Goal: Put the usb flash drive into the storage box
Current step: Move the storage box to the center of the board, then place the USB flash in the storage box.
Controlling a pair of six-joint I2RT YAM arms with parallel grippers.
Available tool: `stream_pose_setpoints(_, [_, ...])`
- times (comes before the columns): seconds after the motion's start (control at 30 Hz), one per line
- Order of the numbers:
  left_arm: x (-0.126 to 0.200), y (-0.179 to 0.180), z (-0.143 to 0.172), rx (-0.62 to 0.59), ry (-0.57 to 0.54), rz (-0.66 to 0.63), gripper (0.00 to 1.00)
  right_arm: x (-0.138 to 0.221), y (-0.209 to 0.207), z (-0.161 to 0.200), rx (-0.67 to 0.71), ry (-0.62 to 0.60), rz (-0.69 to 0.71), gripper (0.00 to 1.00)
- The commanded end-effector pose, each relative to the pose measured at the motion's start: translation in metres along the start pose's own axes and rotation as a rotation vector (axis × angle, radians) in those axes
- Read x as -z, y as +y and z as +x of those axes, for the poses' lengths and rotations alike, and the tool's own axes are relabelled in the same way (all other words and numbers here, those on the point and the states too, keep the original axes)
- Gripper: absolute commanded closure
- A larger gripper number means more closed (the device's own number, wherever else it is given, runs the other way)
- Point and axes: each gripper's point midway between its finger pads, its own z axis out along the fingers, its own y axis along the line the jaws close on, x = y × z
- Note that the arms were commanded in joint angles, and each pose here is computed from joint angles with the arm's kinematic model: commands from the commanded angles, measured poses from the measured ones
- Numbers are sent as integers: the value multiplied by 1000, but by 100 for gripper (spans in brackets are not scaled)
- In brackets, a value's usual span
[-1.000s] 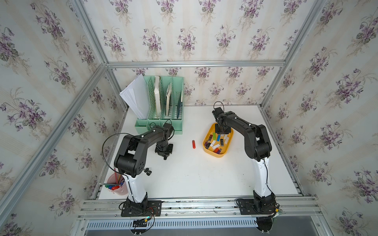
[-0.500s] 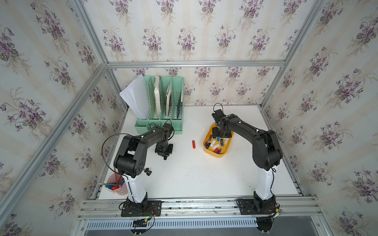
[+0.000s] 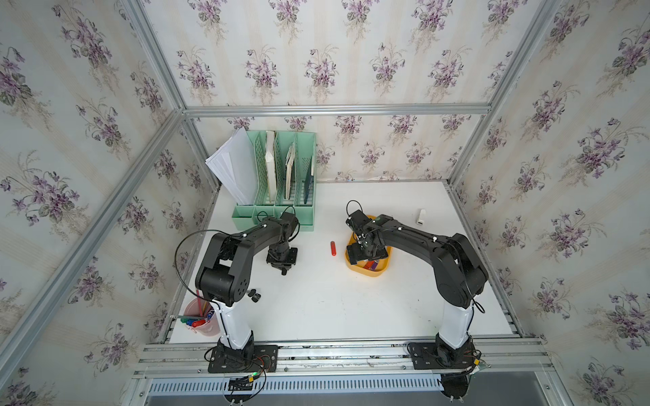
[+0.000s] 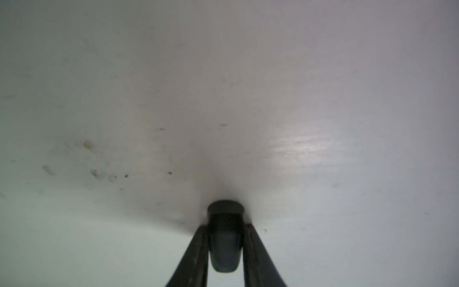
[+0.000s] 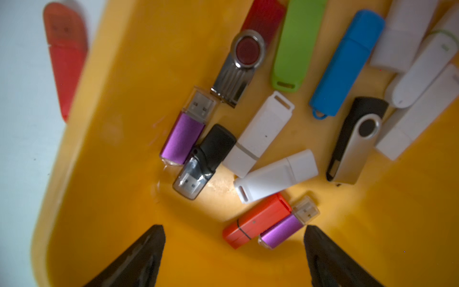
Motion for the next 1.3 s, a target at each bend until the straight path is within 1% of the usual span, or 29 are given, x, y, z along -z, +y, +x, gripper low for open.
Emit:
stream_pose_setpoints(0.0, [2, 2, 9, -2, 31, -13, 72, 4, 12, 9, -1, 9, -37, 7])
stream_pose_setpoints(0.23, [11, 0, 9, -10, 21, -13, 72, 9, 35, 38, 19, 50, -69, 7])
stream_pose_setpoints(0.3, [18, -2, 7, -13, 9, -13, 72, 18, 37, 37, 10, 20, -73, 7])
stream_pose_setpoints(0.37, [26, -5, 6, -20, -1, -11, 72, 35, 33, 28, -13, -42, -71, 6])
stream_pose_setpoints(0.53, [57, -18, 1, -47, -48, -8, 72, 93, -9, -3, -157, -199, -30, 5])
stream_pose_setpoints(0.63, [80, -30, -4, -63, -87, 3, 72, 111, -52, -7, -294, -251, -31, 4])
stream_pose_setpoints(0.7, [95, -43, -8, -85, -112, 13, 72, 112, -88, -2, -393, -268, -18, 3])
stream_pose_setpoints(0.77, [108, -57, -11, -112, -134, 22, 72, 112, -111, 7, -456, -285, -19, 3])
stream_pose_setpoints(0.9, [130, -93, -20, -168, -173, 52, 71, 109, -139, 24, -542, -301, -31, 3])
stream_pose_setpoints(1.0, [139, -121, -27, -209, -186, 74, 71, 105, -147, 32, -574, -301, -49, 2])
stream_pose_setpoints(1.13, [145, -161, -36, -254, -206, 132, 71, 103, -147, 36, -586, -300, -63, 2])
stream_pose_setpoints(1.27, [140, -196, -42, -279, -201, 206, 71, 106, -147, 37, -606, -317, -72, 2])
